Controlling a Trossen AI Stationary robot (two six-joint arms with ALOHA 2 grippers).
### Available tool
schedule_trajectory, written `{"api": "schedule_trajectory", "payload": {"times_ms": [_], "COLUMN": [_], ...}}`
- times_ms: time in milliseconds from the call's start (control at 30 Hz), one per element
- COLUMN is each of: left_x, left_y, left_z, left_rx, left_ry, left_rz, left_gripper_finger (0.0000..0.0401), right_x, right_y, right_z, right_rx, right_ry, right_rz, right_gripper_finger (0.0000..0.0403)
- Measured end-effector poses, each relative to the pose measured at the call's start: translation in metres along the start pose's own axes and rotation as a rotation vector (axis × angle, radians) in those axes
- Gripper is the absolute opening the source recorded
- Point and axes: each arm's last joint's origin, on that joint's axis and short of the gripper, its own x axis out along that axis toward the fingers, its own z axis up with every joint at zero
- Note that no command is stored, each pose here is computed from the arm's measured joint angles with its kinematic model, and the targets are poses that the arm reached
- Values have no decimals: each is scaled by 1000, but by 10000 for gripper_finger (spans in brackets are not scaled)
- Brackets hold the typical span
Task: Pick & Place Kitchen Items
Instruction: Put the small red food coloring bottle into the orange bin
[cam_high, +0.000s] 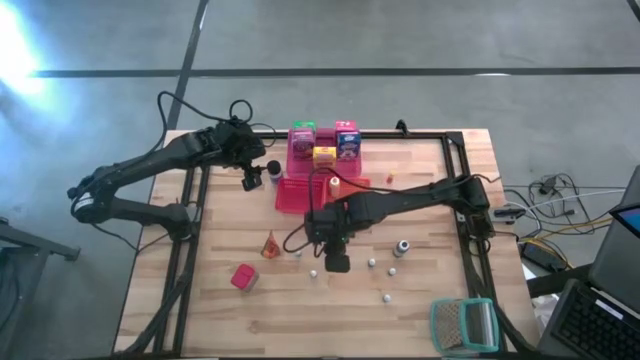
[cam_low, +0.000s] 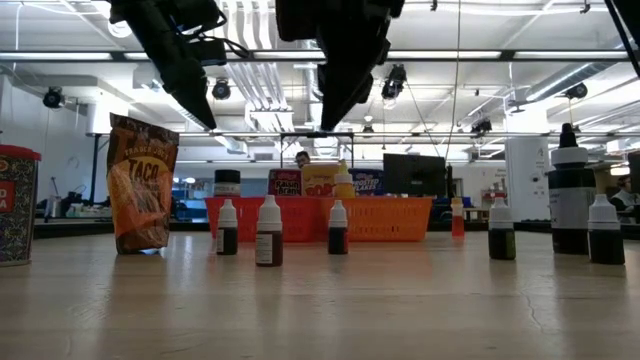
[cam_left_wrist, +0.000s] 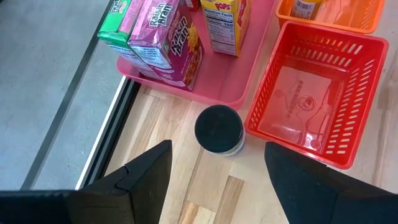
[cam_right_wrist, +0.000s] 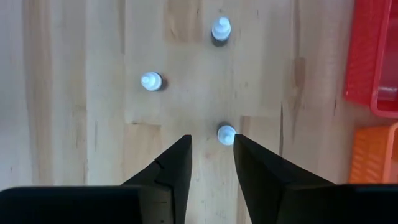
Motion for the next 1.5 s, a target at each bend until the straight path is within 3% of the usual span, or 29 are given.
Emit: {"api": "schedule_trajectory", "payload": {"times_ms": [467,1067,1500], "left_x": [0,0,0], "left_y": [0,0,0], "left_z": [0,0,0], "left_rx": [0,0,0], "left_ry": [0,0,0], "left_rz": [0,0,0], "left_gripper_finger": [262,262,262], "right_x": [8,8,29], "right_y": [-3,-8,-18], "right_z": [0,0,-10], "right_rx": [8,19,65], "right_ry": [-27,-25,-2], "right_rz": [3,-3,-10], "right_gripper_finger": [146,112,150]}}
